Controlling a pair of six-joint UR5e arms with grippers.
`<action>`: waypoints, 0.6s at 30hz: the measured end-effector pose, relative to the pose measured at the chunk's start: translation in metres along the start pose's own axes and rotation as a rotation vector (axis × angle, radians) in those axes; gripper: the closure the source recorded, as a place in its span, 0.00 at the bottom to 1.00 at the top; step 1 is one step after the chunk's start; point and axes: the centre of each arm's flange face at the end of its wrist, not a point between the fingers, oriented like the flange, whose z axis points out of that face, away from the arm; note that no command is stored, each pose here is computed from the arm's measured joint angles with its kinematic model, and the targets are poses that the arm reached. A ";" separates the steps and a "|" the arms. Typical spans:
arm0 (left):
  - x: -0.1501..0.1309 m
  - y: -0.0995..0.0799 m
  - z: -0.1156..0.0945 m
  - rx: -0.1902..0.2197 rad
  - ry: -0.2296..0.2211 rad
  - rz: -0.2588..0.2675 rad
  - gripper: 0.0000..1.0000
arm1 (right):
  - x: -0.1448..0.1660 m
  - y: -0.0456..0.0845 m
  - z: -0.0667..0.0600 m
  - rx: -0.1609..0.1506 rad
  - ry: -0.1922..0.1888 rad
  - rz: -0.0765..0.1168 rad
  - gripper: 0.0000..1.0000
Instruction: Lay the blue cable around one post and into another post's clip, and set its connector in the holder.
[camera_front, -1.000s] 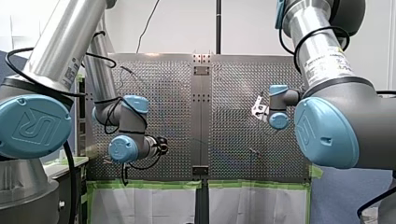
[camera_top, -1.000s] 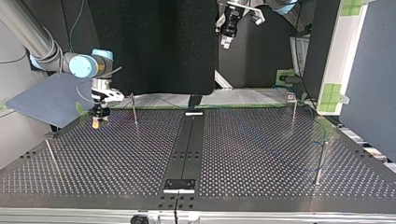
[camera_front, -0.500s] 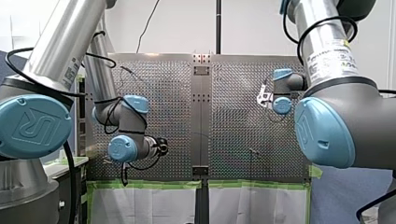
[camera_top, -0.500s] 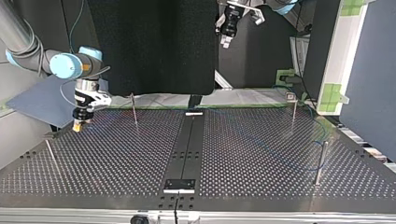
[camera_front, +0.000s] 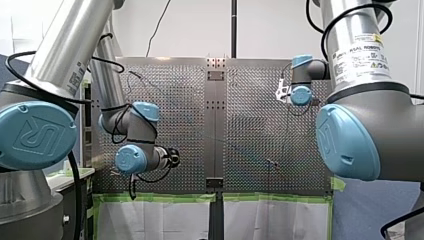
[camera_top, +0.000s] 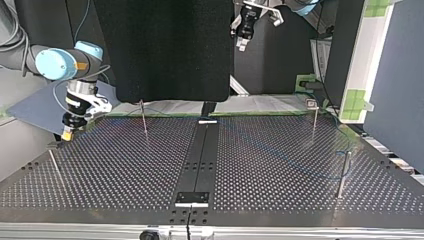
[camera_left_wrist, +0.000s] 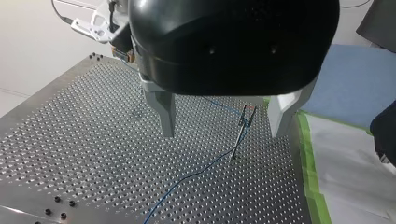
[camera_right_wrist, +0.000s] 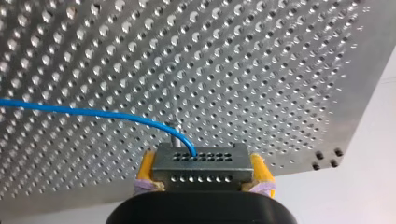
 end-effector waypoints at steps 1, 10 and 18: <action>0.000 0.000 0.000 0.000 0.001 0.000 0.02 | 0.003 0.001 -0.002 -0.002 -0.003 -0.009 1.00; 0.000 0.000 0.000 -0.002 0.003 0.001 0.02 | -0.006 0.021 -0.019 -0.036 -0.100 -0.114 1.00; 0.000 0.001 0.001 -0.004 0.004 0.001 0.02 | -0.030 0.044 -0.017 -0.059 -0.187 -0.202 1.00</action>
